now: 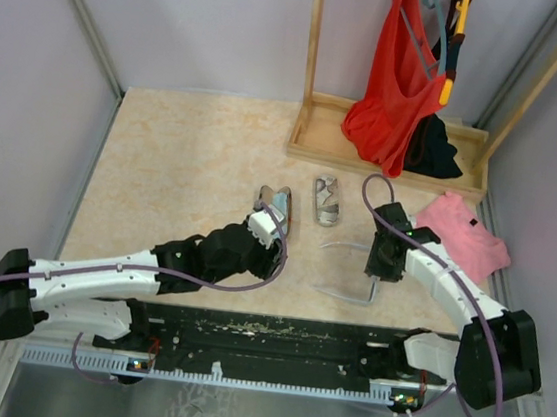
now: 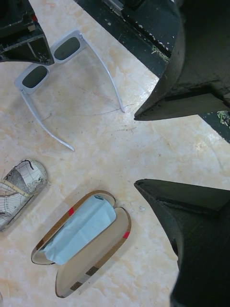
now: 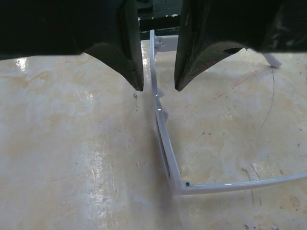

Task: Organize the sunglasses
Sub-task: Pick up the sunglasses from the center of the board.

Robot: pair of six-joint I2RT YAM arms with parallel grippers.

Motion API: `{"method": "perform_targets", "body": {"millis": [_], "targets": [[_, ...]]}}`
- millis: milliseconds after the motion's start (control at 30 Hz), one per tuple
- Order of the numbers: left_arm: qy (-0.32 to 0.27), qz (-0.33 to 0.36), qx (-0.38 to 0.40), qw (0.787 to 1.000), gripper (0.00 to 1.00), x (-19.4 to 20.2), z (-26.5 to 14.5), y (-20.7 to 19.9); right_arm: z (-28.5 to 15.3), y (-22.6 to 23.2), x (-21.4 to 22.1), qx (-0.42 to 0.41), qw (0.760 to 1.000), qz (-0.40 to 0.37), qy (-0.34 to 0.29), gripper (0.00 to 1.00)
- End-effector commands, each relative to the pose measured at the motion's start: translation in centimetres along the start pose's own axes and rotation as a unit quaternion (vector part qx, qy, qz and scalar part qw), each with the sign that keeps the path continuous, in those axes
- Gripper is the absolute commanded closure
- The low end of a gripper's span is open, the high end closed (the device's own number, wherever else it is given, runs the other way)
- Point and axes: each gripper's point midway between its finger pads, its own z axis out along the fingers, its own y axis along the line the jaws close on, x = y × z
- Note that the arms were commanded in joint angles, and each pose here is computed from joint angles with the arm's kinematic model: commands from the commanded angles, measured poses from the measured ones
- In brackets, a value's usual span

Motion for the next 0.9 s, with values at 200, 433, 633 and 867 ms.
{"method": "perform_targets", "body": {"millis": [200, 433, 633, 867], "targets": [[-0.027, -0.016, 0.032, 0.999, 0.41, -1.1, -0.1, -1.1, 0.3, 0.0, -2.4, 0.022, 0.999, 0.017, -0.029, 0.72], [-0.025, -0.013, 0.042, 0.999, 0.41, -1.0, -0.1, -1.4, 0.7, 0.1, -2.6, 0.021, 0.999, 0.019, -0.034, 0.77], [-0.023, -0.011, 0.046, 0.999, 0.41, -0.9, -0.1, -1.6, 1.2, 0.3, -2.4, 0.02, 0.999, 0.012, -0.026, 0.78], [-0.019, -0.006, 0.05, 0.999, 0.41, -0.7, 0.1, -1.7, 1.4, 0.2, -1.9, 0.025, 1.0, 0.01, -0.013, 0.78]]}}
